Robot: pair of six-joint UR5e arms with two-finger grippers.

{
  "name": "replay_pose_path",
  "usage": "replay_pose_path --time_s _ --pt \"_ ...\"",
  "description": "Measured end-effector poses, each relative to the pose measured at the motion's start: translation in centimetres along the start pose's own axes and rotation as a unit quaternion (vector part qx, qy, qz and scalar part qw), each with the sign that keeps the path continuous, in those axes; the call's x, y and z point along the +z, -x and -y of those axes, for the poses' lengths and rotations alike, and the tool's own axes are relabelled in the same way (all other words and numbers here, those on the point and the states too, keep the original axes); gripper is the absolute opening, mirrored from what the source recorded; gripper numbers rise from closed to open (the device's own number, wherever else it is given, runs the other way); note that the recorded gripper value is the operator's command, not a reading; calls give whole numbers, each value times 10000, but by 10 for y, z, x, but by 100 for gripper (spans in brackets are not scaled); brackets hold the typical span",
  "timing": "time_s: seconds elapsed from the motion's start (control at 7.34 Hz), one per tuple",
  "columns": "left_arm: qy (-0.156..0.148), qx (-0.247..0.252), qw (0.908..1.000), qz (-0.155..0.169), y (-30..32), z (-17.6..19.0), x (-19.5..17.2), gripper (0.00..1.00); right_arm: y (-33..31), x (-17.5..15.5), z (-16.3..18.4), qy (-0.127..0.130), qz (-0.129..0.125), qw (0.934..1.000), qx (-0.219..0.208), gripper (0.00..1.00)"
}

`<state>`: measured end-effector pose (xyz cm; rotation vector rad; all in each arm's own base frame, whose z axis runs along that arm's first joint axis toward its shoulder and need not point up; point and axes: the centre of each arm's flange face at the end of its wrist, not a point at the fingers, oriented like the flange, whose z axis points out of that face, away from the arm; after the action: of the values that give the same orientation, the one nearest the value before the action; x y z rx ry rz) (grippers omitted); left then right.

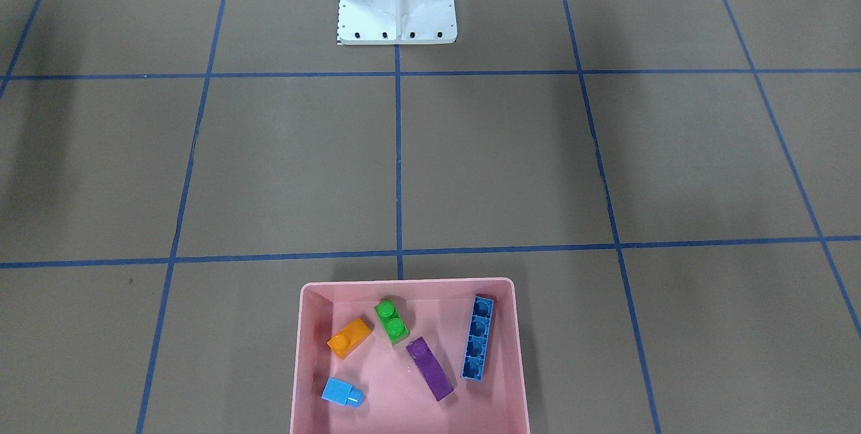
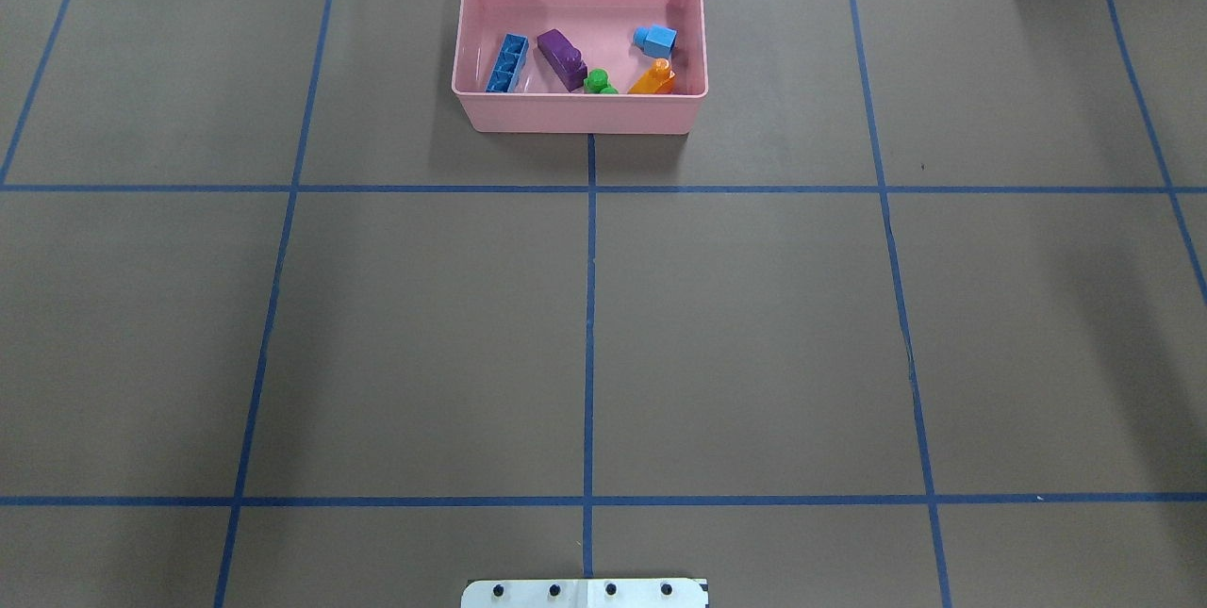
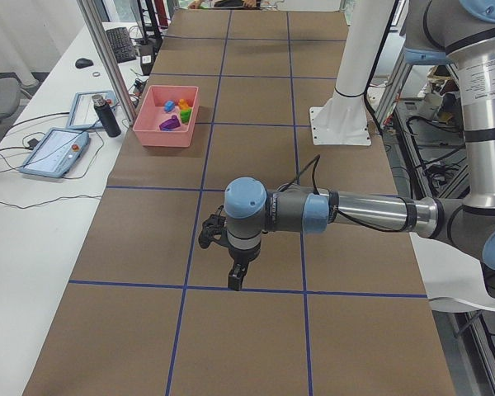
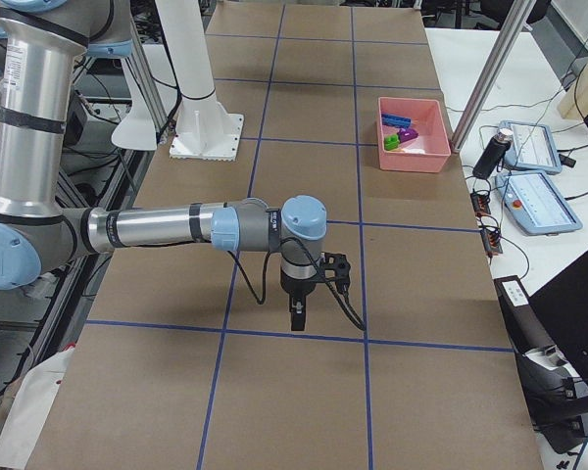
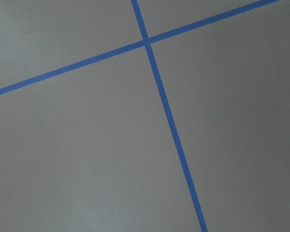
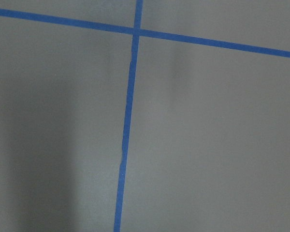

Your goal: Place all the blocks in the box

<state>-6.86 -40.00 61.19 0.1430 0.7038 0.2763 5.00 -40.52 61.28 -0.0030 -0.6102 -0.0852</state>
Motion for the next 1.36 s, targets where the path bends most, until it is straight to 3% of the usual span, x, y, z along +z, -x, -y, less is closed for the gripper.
replay_pose_path --time_s 1.36 --pt "19 1 10000 -6 1 0 2 100 5 -1 3 -20 193 9998 -2 100"
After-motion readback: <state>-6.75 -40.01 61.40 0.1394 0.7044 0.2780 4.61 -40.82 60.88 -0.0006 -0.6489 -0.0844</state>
